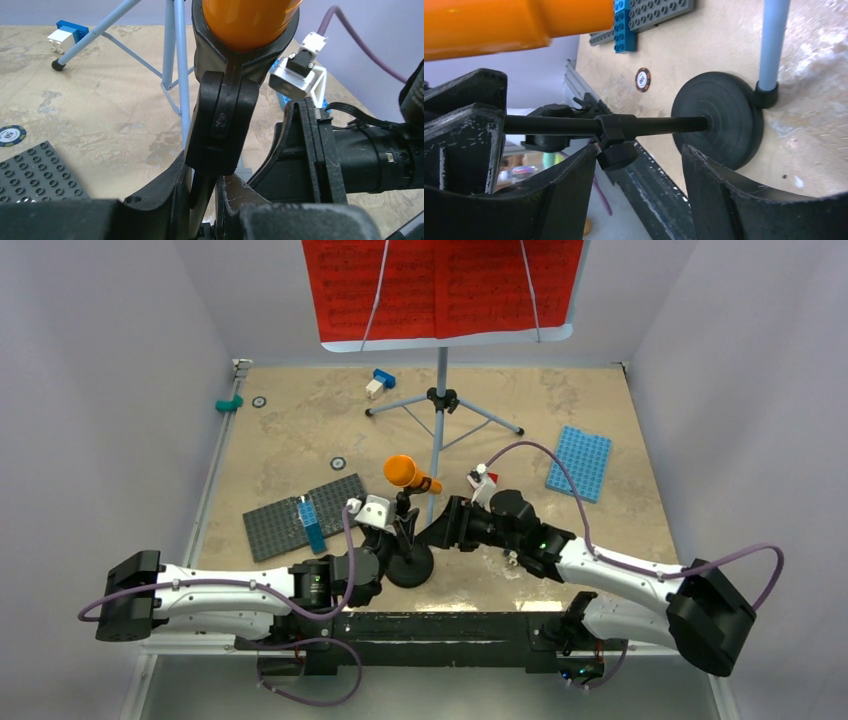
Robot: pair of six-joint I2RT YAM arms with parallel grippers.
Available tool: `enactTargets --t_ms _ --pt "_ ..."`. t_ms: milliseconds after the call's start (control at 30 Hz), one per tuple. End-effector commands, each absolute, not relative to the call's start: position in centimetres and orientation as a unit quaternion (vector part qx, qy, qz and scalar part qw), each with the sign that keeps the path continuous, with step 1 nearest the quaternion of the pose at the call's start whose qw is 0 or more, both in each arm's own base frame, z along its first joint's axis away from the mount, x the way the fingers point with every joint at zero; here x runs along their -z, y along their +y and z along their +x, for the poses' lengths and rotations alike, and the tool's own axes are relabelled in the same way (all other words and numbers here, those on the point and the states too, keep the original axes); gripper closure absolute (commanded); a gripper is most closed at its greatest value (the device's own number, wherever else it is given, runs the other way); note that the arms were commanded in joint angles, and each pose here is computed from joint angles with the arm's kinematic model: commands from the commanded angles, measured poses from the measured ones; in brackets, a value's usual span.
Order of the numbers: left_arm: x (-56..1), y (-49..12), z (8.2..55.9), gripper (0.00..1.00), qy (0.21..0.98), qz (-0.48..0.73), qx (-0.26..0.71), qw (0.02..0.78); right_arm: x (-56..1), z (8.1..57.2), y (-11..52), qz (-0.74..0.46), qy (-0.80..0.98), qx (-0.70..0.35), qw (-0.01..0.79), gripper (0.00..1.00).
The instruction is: Pack up the instrument practice props
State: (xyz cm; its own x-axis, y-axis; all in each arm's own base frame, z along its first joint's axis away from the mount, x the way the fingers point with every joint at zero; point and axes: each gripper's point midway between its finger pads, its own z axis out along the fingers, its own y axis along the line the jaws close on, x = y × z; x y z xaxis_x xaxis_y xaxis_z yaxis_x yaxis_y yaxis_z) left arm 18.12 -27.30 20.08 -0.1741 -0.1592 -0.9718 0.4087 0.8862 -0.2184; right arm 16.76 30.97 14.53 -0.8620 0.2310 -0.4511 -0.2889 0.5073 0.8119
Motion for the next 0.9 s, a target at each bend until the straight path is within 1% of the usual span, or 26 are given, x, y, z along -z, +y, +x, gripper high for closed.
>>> enactTargets --t_ms 0,100,200,400,600,733,867 --pt "-7.2 -25.4 13.9 1.00 0.823 0.188 0.157 0.512 -16.4 15.8 32.7 -0.009 0.801 -0.564 0.203 0.36" --pt "-7.3 -25.3 13.8 1.00 0.823 0.187 0.156 0.513 -16.1 15.8 33.0 -0.008 0.803 -0.565 0.192 0.41" --pt "-7.1 -25.2 13.7 1.00 0.824 0.188 0.155 0.512 -16.0 15.9 33.2 -0.005 0.801 -0.569 0.186 0.49" --pt "-6.8 -25.3 13.4 1.00 0.825 0.191 0.156 0.509 -16.2 16.4 33.5 -0.015 0.796 -0.574 0.194 0.72" --pt "-6.8 -25.6 13.3 1.00 0.825 0.196 0.157 0.506 -15.7 17.1 33.6 -0.057 0.797 -0.556 0.231 0.99" --pt "-6.5 -25.9 13.2 1.00 0.827 0.200 0.157 0.502 -15.1 17.6 33.3 -0.096 0.795 -0.531 0.278 1.00" --pt "-6.2 -26.0 13.0 1.00 0.829 0.200 0.158 0.497 -14.2 17.9 32.9 -0.155 0.796 -0.474 0.343 1.00"
